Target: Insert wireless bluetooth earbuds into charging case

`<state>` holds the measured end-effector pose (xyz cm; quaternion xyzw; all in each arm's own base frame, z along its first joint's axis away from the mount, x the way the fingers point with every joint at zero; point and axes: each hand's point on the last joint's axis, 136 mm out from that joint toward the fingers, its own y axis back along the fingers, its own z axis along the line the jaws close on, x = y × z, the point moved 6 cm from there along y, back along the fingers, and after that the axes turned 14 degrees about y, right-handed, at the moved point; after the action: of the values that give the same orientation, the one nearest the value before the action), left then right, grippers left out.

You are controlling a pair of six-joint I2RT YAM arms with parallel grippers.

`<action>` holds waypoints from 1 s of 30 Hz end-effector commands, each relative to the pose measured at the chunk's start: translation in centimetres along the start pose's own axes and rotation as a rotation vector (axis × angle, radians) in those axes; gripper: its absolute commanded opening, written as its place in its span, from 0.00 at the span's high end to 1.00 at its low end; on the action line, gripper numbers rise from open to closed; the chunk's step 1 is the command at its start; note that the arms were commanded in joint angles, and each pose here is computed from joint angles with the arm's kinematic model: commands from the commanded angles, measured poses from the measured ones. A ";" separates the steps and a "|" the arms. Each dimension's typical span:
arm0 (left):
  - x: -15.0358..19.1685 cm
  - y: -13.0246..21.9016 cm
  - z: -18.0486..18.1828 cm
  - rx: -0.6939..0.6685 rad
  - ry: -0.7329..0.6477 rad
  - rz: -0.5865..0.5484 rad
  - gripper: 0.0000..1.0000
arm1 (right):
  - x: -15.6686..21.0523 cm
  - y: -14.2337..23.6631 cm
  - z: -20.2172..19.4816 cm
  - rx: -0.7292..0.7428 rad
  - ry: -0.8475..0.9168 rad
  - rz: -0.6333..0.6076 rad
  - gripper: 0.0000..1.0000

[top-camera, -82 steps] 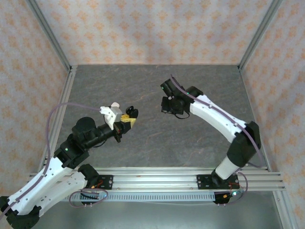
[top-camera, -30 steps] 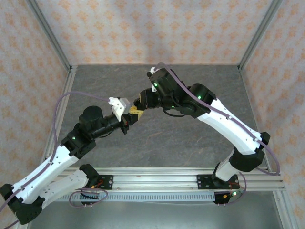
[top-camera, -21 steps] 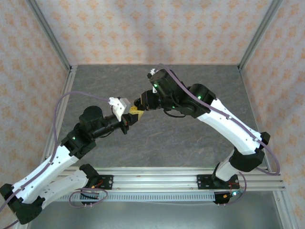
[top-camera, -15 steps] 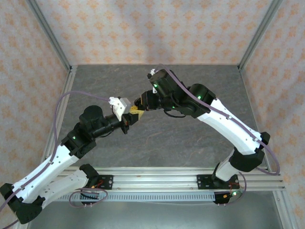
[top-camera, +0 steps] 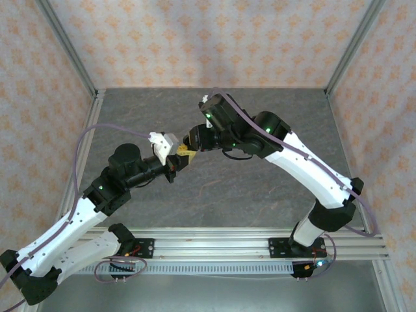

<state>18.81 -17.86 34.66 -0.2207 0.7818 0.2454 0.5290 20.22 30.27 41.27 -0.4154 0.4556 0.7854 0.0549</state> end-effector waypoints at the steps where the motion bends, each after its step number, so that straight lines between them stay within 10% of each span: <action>1: -2.0 0.5 -0.7 0.021 -0.013 -0.066 1.00 | -0.2 0.6 0.3 -0.008 -0.007 0.007 0.66; 30: -6.3 0.4 -2.1 0.076 0.030 -0.196 1.00 | -1.9 3.3 -1.4 -0.382 -0.516 -0.289 0.35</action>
<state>19.52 -18.39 38.70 -0.2595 0.7824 0.1954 0.5314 20.98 27.67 42.91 -0.2692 0.2608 0.9068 0.1932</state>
